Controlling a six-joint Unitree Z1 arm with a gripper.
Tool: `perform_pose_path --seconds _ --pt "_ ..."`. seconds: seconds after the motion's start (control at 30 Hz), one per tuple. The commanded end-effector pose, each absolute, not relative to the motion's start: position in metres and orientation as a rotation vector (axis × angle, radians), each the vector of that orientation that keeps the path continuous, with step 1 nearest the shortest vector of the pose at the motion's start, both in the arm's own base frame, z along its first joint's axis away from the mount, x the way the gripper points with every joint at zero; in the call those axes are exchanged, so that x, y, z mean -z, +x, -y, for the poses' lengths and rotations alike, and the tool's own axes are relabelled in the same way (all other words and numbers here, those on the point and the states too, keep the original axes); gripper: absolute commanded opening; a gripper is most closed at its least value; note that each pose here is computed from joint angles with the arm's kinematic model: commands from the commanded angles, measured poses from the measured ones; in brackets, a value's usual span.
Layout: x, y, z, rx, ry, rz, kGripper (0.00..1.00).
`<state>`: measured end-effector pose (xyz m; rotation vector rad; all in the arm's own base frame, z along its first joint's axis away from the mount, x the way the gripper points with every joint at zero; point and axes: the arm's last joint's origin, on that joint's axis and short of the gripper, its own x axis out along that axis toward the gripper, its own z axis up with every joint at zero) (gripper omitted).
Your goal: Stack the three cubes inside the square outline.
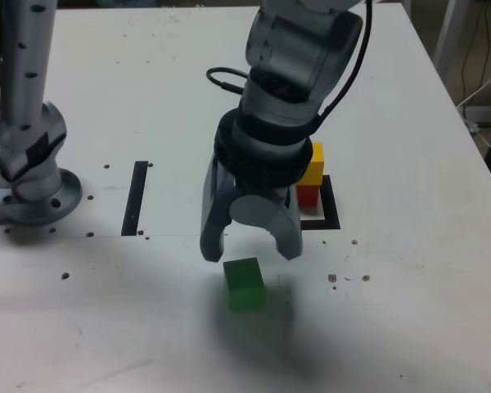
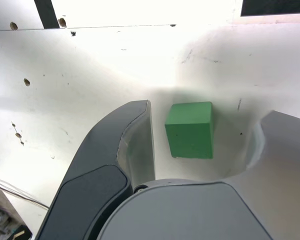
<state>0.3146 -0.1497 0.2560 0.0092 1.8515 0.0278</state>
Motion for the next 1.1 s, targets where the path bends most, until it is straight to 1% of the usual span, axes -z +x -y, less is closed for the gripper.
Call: perform_pose_path --seconds 0.0,0.27,0.4,0.47,0.53,0.63,0.67,0.73,0.77,0.8,0.87,1.07 --pt "-0.252 0.314 0.154 -0.015 0.007 -1.861 0.98" --pt "-0.228 0.317 0.168 0.029 0.000 -1.892 0.94" --pt "-0.216 0.319 0.171 0.048 -0.004 -1.907 0.89" --pt "-0.212 0.319 0.172 0.054 -0.008 -1.910 0.82" --pt "-0.209 0.320 0.172 0.059 -0.013 -1.908 0.72" --pt "-0.206 0.321 0.173 0.066 -0.015 -1.897 0.51" --pt "-0.205 0.321 0.173 0.070 -0.013 -1.890 0.42" --pt "-0.204 0.322 0.173 0.077 -0.010 -1.878 0.30" --pt "-0.203 0.323 0.173 0.079 -0.007 -1.874 0.26" --pt "-0.203 0.323 0.173 0.082 -0.005 -1.869 0.24" --pt "-0.203 0.323 0.174 0.086 -0.004 -1.863 0.21" --pt "-0.203 0.324 0.174 0.087 -0.004 -1.857 0.21"
